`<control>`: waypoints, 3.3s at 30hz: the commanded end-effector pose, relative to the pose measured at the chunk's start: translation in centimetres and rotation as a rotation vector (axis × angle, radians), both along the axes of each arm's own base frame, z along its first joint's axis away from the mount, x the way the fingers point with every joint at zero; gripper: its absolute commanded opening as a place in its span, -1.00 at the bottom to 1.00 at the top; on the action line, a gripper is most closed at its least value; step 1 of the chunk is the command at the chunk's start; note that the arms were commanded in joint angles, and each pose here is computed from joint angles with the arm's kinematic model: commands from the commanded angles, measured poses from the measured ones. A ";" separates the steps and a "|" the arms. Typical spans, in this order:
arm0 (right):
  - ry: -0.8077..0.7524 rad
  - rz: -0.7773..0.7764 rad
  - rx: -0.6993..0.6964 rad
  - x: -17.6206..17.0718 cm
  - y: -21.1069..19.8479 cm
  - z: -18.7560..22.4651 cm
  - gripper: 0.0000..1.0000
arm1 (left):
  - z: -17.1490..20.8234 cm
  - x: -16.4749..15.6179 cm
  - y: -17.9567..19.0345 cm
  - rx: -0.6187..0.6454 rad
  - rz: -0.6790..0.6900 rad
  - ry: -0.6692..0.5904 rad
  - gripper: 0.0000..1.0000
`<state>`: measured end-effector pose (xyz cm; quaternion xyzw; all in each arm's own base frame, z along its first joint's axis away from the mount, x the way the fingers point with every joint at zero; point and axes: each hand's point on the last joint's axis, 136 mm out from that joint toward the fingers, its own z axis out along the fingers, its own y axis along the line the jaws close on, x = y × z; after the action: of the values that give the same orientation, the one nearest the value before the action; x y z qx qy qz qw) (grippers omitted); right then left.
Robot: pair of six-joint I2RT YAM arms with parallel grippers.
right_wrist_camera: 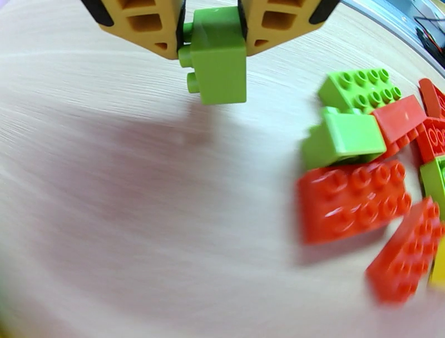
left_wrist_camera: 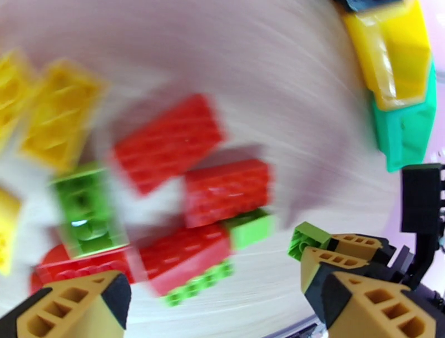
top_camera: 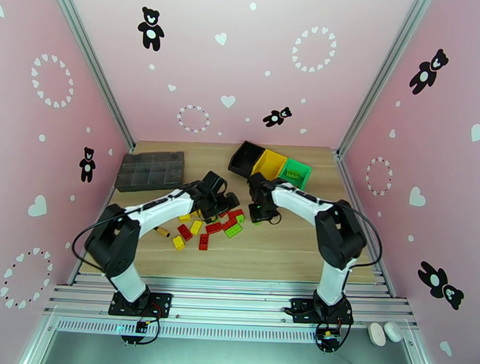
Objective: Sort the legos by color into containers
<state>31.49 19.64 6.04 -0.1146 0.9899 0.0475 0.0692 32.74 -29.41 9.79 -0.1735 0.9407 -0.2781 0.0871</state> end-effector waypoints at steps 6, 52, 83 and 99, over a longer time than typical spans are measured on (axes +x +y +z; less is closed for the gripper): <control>-0.113 -0.235 -0.062 3.9 -8.1 4.5 -0.52 | 2.3 2.8 -9.1 -0.202 -0.201 -0.003 0.91; -0.040 0.030 0.099 2.8 2.5 2.5 0.35 | 3.0 2.1 5.4 0.142 0.132 -0.109 0.90; 0.063 0.389 -0.098 -4.4 10.6 -4.4 0.56 | 0.2 -5.9 13.9 0.163 0.342 -0.049 0.97; 0.001 0.348 -0.066 -4.3 9.9 -1.4 0.07 | -0.5 -4.6 11.5 0.081 0.298 -0.036 0.97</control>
<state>27.28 30.12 2.17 -0.2999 0.9531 0.0197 0.0356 27.33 -16.88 9.32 -0.3063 0.9171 -0.2026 0.1549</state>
